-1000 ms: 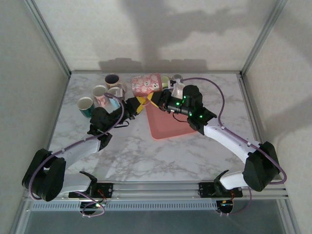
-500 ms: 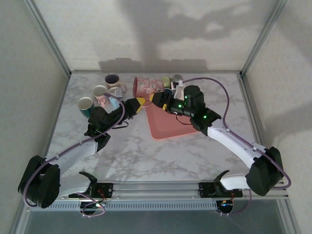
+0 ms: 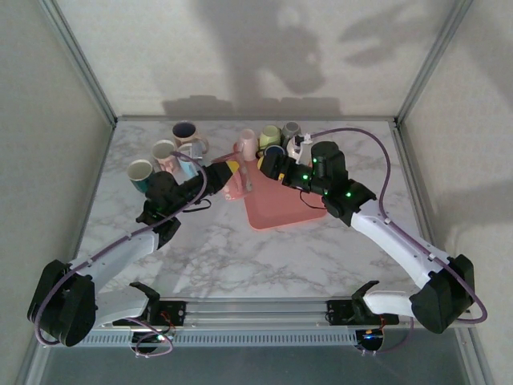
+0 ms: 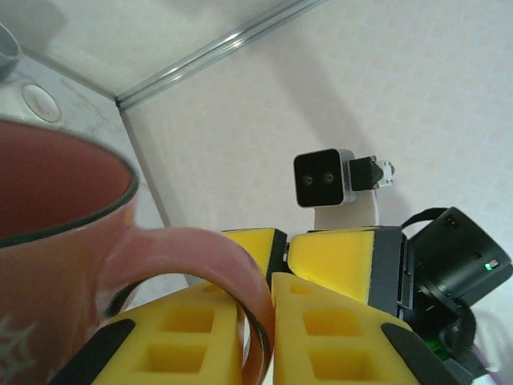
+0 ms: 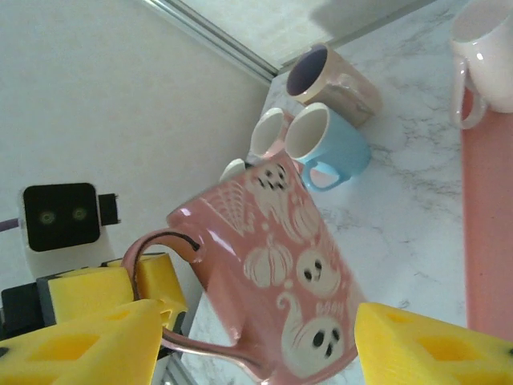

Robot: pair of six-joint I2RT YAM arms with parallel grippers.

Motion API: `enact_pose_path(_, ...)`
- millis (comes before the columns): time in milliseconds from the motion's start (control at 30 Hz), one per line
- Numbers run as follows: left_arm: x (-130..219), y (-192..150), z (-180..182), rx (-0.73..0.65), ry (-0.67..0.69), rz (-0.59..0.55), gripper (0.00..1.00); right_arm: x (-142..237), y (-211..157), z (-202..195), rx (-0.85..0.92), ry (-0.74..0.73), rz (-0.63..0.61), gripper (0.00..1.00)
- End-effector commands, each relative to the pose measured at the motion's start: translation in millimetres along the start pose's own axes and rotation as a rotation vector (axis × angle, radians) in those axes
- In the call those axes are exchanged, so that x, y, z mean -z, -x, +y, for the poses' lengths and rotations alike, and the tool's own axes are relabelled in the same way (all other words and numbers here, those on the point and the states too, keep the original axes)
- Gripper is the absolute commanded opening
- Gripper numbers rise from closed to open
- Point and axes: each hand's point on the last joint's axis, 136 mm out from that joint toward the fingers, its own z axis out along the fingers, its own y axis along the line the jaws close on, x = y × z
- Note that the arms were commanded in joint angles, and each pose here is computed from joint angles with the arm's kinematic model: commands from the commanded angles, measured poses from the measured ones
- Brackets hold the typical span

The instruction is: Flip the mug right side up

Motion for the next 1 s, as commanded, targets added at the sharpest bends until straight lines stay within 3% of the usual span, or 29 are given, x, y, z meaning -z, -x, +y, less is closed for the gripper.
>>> enact_pose_path(0,4.0,22.0,-55.3,-0.238,-0.114,-0.070,0.00,10.2,4.4,-3.5,0.033,-0.022,-0.021,0.66)
enact_pose_path(400,13.5,12.2,-22.9,-0.581,0.028,-0.086,0.00,14.9,4.7,-23.1,0.076,-0.089,0.000,0.66)
enact_pose_path(967,28.6,-14.7,11.8,-0.960,0.039,-0.089,0.00,16.1,-1.0,-53.2,0.130,-0.175,0.053,0.65)
